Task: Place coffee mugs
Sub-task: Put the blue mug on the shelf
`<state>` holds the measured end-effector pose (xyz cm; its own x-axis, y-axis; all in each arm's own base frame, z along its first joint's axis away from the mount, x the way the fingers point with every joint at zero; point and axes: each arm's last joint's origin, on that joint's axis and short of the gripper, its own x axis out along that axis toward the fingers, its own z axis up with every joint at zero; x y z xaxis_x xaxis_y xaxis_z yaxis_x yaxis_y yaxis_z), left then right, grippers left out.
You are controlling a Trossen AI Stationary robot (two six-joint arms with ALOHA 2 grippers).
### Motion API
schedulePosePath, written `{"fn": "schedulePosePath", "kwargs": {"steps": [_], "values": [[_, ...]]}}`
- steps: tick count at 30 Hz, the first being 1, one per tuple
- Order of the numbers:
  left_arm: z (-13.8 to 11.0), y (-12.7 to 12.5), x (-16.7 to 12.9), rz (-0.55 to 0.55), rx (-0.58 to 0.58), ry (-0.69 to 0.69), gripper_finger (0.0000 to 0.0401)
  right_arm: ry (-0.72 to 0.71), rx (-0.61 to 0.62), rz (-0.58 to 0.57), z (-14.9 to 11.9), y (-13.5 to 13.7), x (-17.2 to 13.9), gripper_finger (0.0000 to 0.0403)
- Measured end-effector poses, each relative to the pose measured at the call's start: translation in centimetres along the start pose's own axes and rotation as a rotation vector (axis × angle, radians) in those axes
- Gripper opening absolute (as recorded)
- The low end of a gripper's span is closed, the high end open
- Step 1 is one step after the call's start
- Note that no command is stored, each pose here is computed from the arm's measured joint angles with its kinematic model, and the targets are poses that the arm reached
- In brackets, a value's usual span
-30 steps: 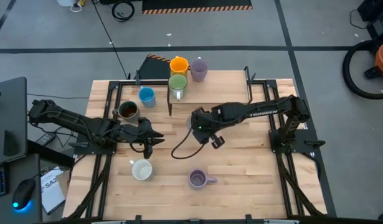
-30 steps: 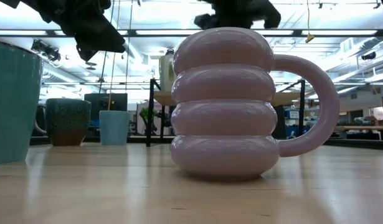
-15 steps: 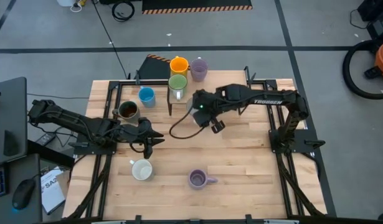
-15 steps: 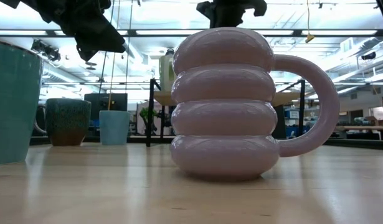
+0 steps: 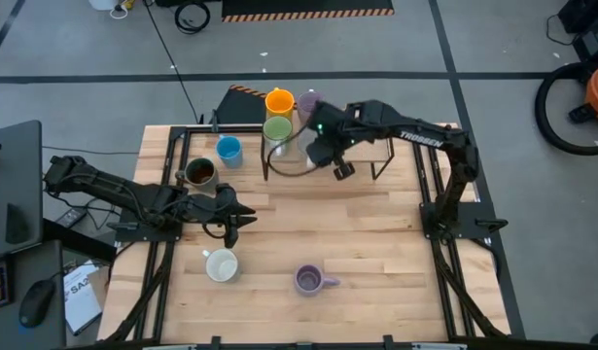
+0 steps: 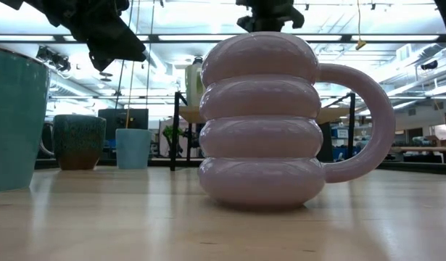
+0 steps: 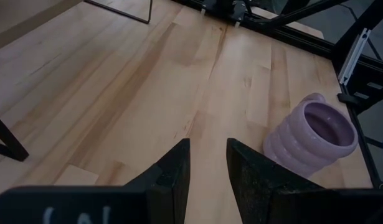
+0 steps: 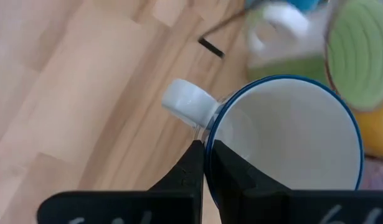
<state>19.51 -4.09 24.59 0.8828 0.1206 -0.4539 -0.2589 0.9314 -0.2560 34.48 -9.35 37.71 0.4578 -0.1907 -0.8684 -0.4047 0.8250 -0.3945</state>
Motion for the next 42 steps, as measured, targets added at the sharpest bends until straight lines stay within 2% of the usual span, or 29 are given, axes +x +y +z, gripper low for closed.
{"fn": "schedulePosePath", "kwargs": {"steps": [7, 12, 26, 32, 42], "values": [[0.0, 0.0, 0.0, 0.000, 0.002, 0.000, 0.0110, -0.031, 0.046, 0.027, -2.0, -1.8, 0.3, 0.0024], [0.0, 0.0, 0.0, 0.001, 0.017, -0.001, 0.0110, -0.072, 0.028, 0.061, -2.0, -1.9, 0.4, 0.0025], [0.0, 0.0, 0.0, 0.001, 0.016, -0.001, 0.0110, -0.090, 0.000, 0.044, -2.1, -2.0, 1.7, 0.0027], [0.0, 0.0, 0.0, 0.001, 0.016, -0.001, 0.0110, -0.078, 0.012, 0.033, -2.1, -2.1, 1.7, 0.0057], [0.0, 0.0, 0.0, 0.001, 0.016, -0.001, 0.0110, -0.001, 0.024, -0.047, -2.2, -2.3, 1.8, 0.0101]]}}
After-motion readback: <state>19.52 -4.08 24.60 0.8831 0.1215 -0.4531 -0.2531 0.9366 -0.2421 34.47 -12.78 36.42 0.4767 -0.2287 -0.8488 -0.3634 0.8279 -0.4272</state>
